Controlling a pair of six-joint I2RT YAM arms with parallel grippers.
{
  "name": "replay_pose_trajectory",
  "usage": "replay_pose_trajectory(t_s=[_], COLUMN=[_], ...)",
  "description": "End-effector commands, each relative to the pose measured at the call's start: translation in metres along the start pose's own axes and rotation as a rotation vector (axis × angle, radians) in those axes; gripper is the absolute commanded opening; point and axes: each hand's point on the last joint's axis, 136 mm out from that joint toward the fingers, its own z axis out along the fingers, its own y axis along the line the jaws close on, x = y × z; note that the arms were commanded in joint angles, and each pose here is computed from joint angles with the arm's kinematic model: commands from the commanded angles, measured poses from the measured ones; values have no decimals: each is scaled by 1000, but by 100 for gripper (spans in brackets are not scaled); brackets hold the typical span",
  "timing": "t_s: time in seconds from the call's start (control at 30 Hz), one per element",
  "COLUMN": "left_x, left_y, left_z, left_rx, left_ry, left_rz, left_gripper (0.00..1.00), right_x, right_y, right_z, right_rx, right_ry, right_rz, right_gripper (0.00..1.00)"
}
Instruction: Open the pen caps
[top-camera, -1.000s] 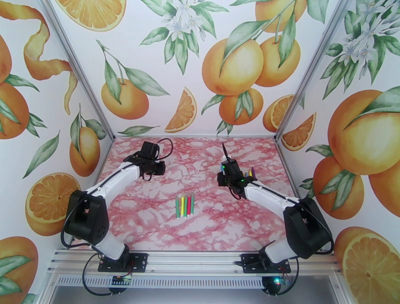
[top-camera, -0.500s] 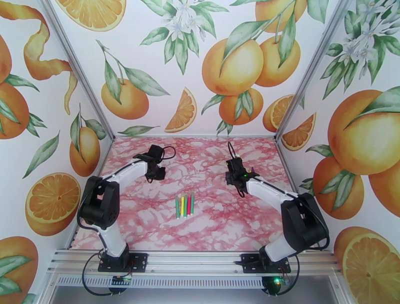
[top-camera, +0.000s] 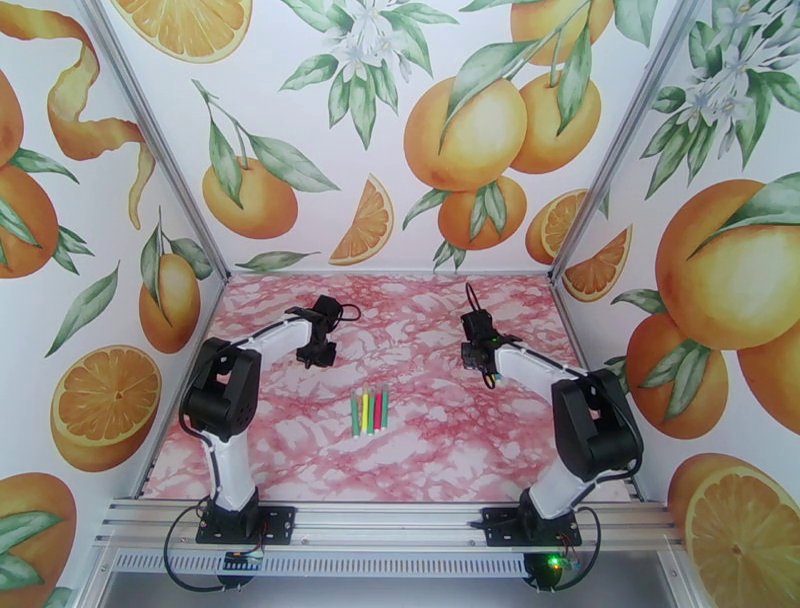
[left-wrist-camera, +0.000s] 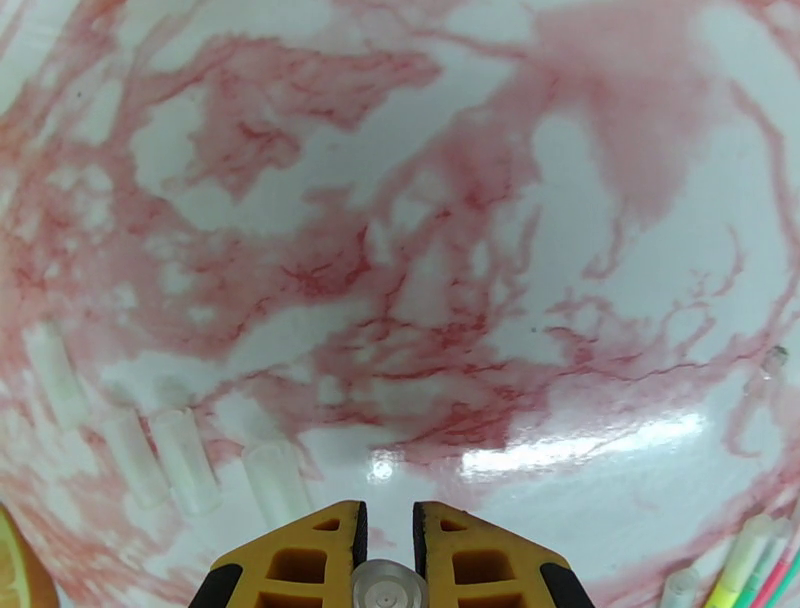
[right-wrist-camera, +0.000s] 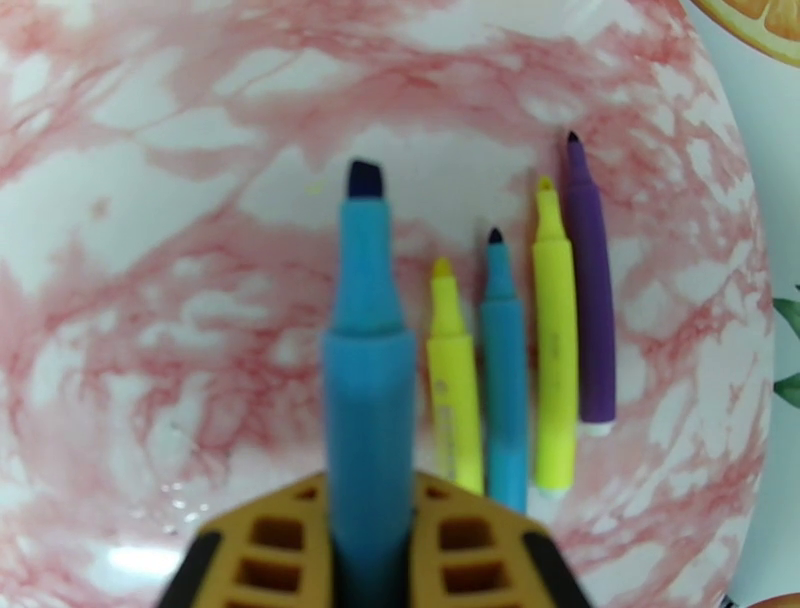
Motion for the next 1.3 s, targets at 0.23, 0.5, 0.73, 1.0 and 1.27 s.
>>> replay_pose_trajectory(t_s=[0.23,0.5,0.73,1.0,1.27], left_x=[-4,1,3,3,0], left_y=[5,6,6,4,4], left_z=[8,17,22,23,16], left_rx=[-51,-73,-73,-69,-55], left_ry=[22,49,59,61,41], left_rz=[25,30,31,33,25], left_gripper=[16,22,28,30,31], right_x=[9,14,18,20,19], right_y=[-13,-15,-18,-18,-21], right_z=[13,22,24,25,21], right_rx=[95,126,132,134,146], right_ry=[81,120,135,142,137], right_rz=[-67,-87,-84,-86,-85], right_gripper=[5,9,15,18,22])
